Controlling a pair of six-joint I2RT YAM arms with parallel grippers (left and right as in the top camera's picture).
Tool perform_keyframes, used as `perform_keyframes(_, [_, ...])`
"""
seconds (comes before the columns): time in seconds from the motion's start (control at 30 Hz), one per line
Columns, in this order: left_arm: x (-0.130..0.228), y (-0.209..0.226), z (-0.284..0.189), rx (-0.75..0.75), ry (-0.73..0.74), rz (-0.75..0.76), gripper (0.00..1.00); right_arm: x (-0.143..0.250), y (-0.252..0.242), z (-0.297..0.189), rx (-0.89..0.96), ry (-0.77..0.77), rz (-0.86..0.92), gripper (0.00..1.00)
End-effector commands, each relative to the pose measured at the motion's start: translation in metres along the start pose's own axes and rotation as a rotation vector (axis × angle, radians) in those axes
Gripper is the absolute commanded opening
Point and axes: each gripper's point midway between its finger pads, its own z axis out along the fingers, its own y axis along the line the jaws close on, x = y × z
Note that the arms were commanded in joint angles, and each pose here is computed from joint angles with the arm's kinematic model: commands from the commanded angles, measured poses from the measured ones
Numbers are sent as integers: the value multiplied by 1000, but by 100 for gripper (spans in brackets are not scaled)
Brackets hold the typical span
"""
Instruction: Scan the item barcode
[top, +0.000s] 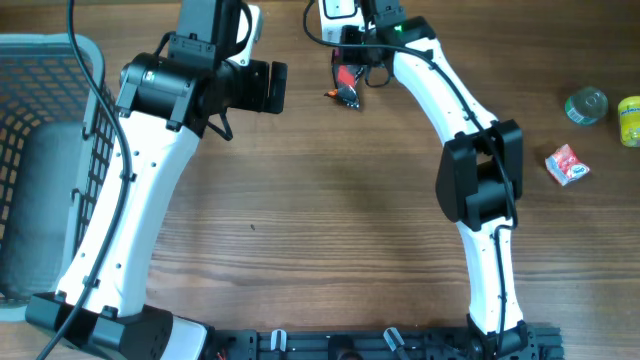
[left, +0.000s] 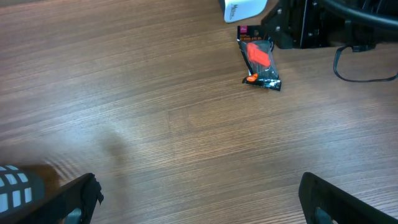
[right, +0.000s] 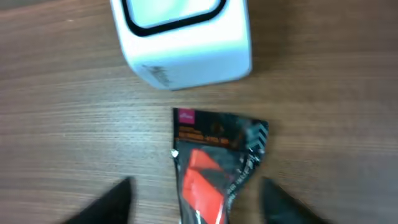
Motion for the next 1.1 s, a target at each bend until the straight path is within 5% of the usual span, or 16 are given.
perform_keyframes(0.0, [-3, 3, -7, -12, -20, -15, 100, -3, -15, -13, 84, -14, 36, 89])
perform_keyframes(0.07, [-3, 3, -7, -12, -20, -16, 100, 6, -22, -13, 122, 21, 46, 100])
perform_keyframes(0.57, [-6, 12, -16, -58, -50, -71, 100, 15, -9, -5, 76, 45, 185, 100])
perform_keyframes(1.07, [-12, 66, -147, -309, -376, -187, 100, 50, -2, 32, 51, 144, 177, 99])
